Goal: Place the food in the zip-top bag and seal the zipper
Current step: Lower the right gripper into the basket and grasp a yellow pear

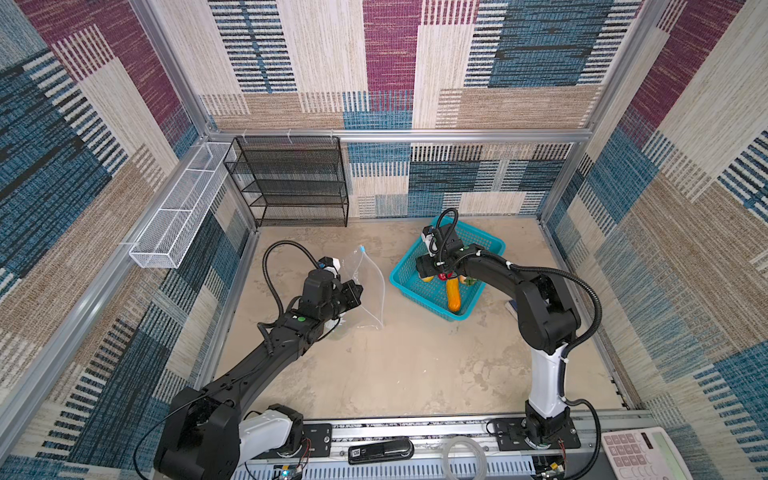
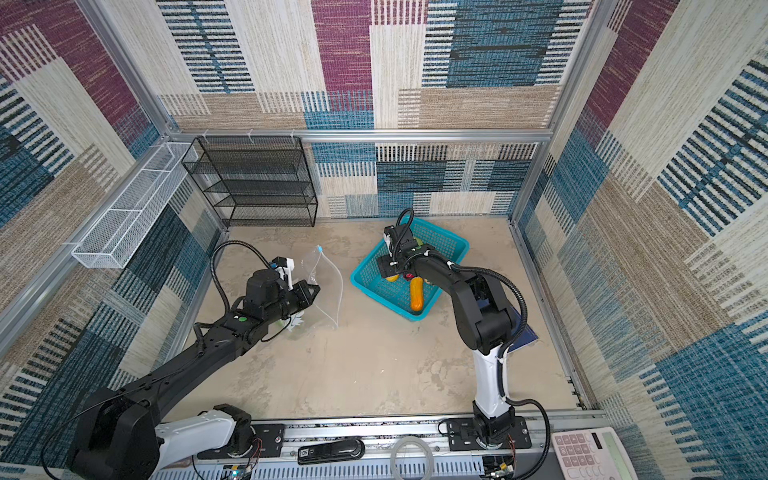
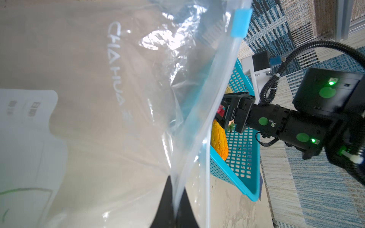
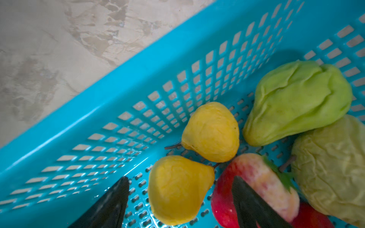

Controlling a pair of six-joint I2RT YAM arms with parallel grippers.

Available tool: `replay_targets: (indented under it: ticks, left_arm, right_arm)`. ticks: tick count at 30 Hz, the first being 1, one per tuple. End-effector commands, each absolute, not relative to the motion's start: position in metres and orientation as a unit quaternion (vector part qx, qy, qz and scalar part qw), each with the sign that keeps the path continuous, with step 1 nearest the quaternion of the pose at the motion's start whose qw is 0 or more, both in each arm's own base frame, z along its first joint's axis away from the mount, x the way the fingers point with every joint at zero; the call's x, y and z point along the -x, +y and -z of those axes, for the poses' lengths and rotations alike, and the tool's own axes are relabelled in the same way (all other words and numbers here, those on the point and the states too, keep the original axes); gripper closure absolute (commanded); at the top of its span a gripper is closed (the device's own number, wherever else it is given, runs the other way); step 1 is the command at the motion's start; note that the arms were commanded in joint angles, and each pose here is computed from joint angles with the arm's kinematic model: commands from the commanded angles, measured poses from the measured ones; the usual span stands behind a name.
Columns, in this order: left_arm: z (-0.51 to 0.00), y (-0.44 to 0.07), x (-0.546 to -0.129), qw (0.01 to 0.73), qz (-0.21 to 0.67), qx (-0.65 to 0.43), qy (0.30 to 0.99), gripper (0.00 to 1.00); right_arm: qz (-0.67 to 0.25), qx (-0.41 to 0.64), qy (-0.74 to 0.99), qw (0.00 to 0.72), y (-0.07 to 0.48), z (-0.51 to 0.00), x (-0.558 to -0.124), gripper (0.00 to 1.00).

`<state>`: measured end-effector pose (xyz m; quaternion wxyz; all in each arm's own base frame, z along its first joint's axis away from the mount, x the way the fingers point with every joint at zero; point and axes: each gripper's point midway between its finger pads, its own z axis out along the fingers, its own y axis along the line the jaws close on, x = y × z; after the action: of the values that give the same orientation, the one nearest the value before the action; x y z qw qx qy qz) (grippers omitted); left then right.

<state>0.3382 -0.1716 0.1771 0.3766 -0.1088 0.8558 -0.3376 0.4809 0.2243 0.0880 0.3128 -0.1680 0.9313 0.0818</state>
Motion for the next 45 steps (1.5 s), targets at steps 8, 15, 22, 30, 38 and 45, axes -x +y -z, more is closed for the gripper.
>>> replay_targets:
  ticks: [8,15,22,30,38,45]
  left_arm:
    - [-0.188,-0.17,-0.335,0.392,0.344,0.105,0.847,1.0]
    - [-0.189,-0.166,-0.333,0.397,0.332,0.101,0.85,1.0]
    - [-0.187,-0.166,-0.333,0.395,0.33,0.101,0.852,1.0]
    - [-0.188,-0.168,-0.336,0.392,0.331,0.098,0.853,1.0]
    - [-0.186,-0.173,-0.343,0.389,0.337,0.098,0.852,1.0]
    - [-0.19,-0.176,-0.346,0.389,0.339,0.094,0.851,1.0]
  right_arm:
    - [-0.098,0.173,0.935,0.293,0.231,-0.061,-0.482,0.19]
    - [-0.1,0.168,0.941,0.276,0.231,-0.042,-0.479,0.22]
    - [-0.1,0.162,0.941,0.28,0.231,-0.041,-0.48,0.34]
    - [-0.102,0.166,0.933,0.304,0.228,-0.065,-0.479,0.47]
    - [-0.098,0.173,0.92,0.338,0.218,-0.105,-0.466,0.49]
    - [-0.169,0.204,0.896,0.357,0.232,-0.152,-0.435,0.51]
